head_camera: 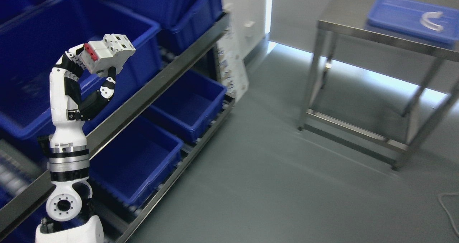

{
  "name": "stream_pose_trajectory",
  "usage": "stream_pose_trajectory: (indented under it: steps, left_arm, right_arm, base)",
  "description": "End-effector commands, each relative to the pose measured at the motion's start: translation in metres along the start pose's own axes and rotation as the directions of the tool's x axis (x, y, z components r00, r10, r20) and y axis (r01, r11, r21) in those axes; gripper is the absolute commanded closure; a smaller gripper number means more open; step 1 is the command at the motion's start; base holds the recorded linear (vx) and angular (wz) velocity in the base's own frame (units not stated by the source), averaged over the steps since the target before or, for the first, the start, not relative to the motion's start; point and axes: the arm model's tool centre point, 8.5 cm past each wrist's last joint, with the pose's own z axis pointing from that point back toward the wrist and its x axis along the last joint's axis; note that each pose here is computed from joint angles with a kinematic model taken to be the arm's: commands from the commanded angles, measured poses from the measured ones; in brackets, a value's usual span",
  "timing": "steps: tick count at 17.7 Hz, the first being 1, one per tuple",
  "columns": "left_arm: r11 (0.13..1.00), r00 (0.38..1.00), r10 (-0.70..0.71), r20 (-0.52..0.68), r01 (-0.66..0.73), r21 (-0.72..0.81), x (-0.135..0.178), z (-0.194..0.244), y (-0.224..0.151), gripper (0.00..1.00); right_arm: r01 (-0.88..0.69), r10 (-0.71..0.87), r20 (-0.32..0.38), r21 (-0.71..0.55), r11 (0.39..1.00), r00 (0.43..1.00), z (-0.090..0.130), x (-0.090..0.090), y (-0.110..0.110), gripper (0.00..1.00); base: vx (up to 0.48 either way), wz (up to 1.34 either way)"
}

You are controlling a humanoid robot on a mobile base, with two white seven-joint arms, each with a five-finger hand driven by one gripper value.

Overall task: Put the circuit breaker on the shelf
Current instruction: 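Hold the breaker in the left hand while turning toward the bin shelf, then move the left hand over the upper blue bin and lower the breaker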

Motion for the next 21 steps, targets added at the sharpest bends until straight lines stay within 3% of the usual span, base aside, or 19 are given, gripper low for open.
stream_pose_trajectory:
  steps: [1, 9, 15, 21]
  left_arm:
    - [0.996, 0.998, -0.066, 0.023, 0.067, -0.063, 0.013, -0.029, 0.020, 0.84]
    - [0.974, 0.983, -0.183, -0.012, 0.179, -0.138, 0.026, -0.071, 0.056, 0.84]
    - [0.899, 0.912, -0.373, -0.171, 0.310, -0.308, -0.022, -0.100, 0.057, 0.84]
    - [0.767, 0.809, -0.541, -0.229, 0.363, -0.528, -0.042, -0.157, 0.051, 0.83]
  right_arm:
    - [-0.032, 0.031, -0.061, -0.012, 0.999, 0.998, -0.001, -0.007, -0.010, 0.00]
    - [-0.032, 0.031, -0.061, -0.012, 0.999, 0.998, -0.001, -0.007, -0.010, 0.00]
    - [-0.032, 0.031, -0.061, -0.012, 0.999, 0.998, -0.001, -0.007, -0.010, 0.00]
    - [-0.032, 0.031, -0.061, -0.012, 0.999, 0.998, -0.001, -0.007, -0.010, 0.00]
  base:
    - [-0.151, 1.22]
    - [-0.102, 1.16]
    - [0.058, 0.57]
    - [0.116, 0.14]
